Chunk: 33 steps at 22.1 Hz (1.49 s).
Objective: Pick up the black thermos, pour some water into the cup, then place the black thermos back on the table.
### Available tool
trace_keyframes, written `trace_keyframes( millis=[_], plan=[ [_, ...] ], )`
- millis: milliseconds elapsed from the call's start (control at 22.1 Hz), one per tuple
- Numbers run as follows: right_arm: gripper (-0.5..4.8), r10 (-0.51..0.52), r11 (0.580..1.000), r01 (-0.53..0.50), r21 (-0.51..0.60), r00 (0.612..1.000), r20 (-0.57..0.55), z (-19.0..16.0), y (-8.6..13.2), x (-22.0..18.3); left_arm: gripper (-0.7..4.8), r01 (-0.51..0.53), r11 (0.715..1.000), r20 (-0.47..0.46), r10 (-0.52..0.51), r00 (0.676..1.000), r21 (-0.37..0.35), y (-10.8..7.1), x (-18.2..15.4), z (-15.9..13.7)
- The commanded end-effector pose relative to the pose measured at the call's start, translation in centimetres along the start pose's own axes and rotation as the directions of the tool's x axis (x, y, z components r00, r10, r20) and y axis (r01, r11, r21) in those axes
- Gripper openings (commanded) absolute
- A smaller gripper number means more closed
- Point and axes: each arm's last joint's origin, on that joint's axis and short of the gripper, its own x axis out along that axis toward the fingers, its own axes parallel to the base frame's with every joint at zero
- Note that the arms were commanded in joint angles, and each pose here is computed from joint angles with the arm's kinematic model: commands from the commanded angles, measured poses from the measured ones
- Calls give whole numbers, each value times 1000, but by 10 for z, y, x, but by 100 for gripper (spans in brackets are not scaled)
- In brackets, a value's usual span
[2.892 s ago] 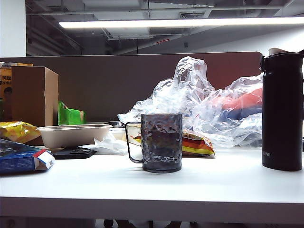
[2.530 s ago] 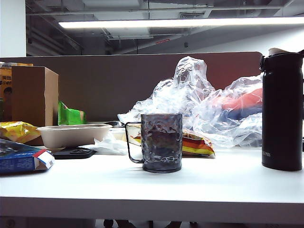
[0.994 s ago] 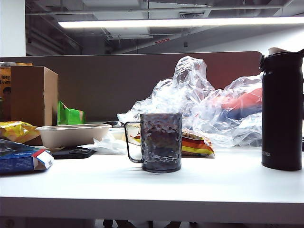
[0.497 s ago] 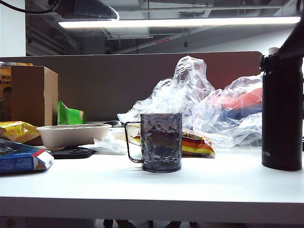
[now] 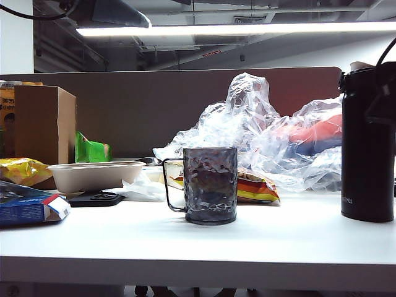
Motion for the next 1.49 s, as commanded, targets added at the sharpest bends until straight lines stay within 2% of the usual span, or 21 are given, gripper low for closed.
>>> trace_keyframes(
  millis=[45,181,587,723,994,1356,1491],
  plan=[
    [479,-27,1000,26,7,999,47,2,1,8,479,1,1000,11,-1,1000,1,0,0,3],
    [479,-92,996,91,7,995,30,-3,0,17,479,1,1000,4,-1,1000,0,0,0,2],
    [479,-31,999,31,6,999,43,-17,7,40,479,4,1000,-59,-5,998,-7,-1,0,-4],
    [479,-42,999,41,9,998,57,-19,7,44,479,5,1000,-72,-6,997,-8,-1,0,-6],
    [479,-131,991,130,18,989,62,-19,5,46,479,6,1000,-87,-7,996,-10,-1,0,-7],
    [479,-90,996,89,20,994,60,-18,7,53,479,6,1000,-92,-7,996,-11,-1,0,-7],
    [479,-109,994,108,18,993,52,-18,8,58,479,6,1000,-91,-7,996,-11,-1,0,-7]
  ],
)
